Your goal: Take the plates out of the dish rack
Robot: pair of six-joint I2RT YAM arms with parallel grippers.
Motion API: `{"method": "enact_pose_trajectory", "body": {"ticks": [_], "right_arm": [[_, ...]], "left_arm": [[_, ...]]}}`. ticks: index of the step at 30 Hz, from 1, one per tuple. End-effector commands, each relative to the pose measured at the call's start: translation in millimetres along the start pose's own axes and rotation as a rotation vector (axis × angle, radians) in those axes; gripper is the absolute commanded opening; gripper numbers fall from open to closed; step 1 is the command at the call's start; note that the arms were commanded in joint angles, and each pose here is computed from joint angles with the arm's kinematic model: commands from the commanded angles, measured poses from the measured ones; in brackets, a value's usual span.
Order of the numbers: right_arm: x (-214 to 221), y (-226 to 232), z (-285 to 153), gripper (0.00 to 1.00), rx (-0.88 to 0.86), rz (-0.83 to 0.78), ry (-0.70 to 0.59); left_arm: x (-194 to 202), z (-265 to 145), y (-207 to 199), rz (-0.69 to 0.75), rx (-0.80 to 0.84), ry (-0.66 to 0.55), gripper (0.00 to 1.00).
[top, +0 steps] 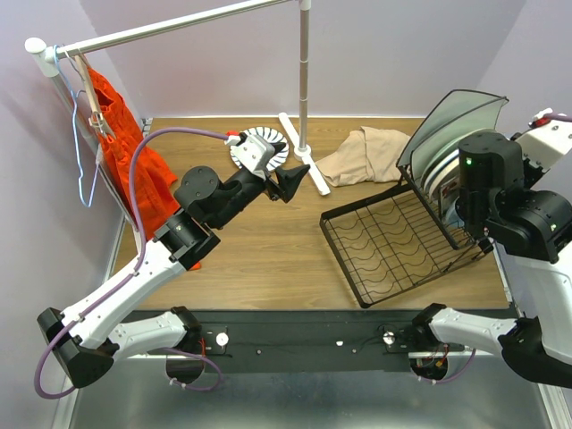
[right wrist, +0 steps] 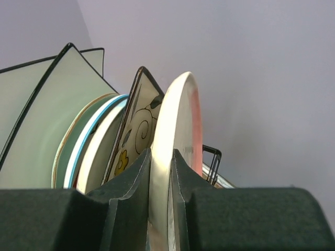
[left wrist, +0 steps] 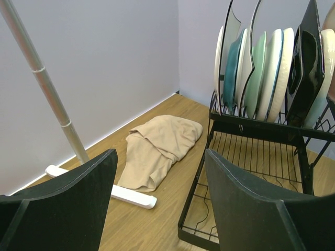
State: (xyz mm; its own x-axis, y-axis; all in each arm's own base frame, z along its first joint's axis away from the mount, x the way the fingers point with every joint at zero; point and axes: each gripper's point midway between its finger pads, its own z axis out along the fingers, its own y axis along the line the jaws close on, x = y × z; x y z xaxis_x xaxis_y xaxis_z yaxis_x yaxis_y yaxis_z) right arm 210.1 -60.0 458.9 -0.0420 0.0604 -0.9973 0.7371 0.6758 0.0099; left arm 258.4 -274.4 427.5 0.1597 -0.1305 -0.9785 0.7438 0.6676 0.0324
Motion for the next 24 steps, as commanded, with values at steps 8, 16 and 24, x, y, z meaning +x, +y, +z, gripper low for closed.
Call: {"method": "enact_pose_trajectory", "body": {"ticks": [8, 16, 24], "right_arm": [[-32, -9, -5, 0.01, -0.042, 0.072, -0.012], [-36, -5, -6, 0.01, -0.066, 0.079, -0.006], [-46, -5, -7, 0.01, -0.08, 0.081, -0.009]], "left_arm": [[-12, -6, 5, 0.017, -0.032, -0.041, 0.77], [-13, -7, 5, 0.017, -0.033, -0.045, 0.77], [-12, -6, 4, 0.016, -0.027, -0.044, 0.77]]}}
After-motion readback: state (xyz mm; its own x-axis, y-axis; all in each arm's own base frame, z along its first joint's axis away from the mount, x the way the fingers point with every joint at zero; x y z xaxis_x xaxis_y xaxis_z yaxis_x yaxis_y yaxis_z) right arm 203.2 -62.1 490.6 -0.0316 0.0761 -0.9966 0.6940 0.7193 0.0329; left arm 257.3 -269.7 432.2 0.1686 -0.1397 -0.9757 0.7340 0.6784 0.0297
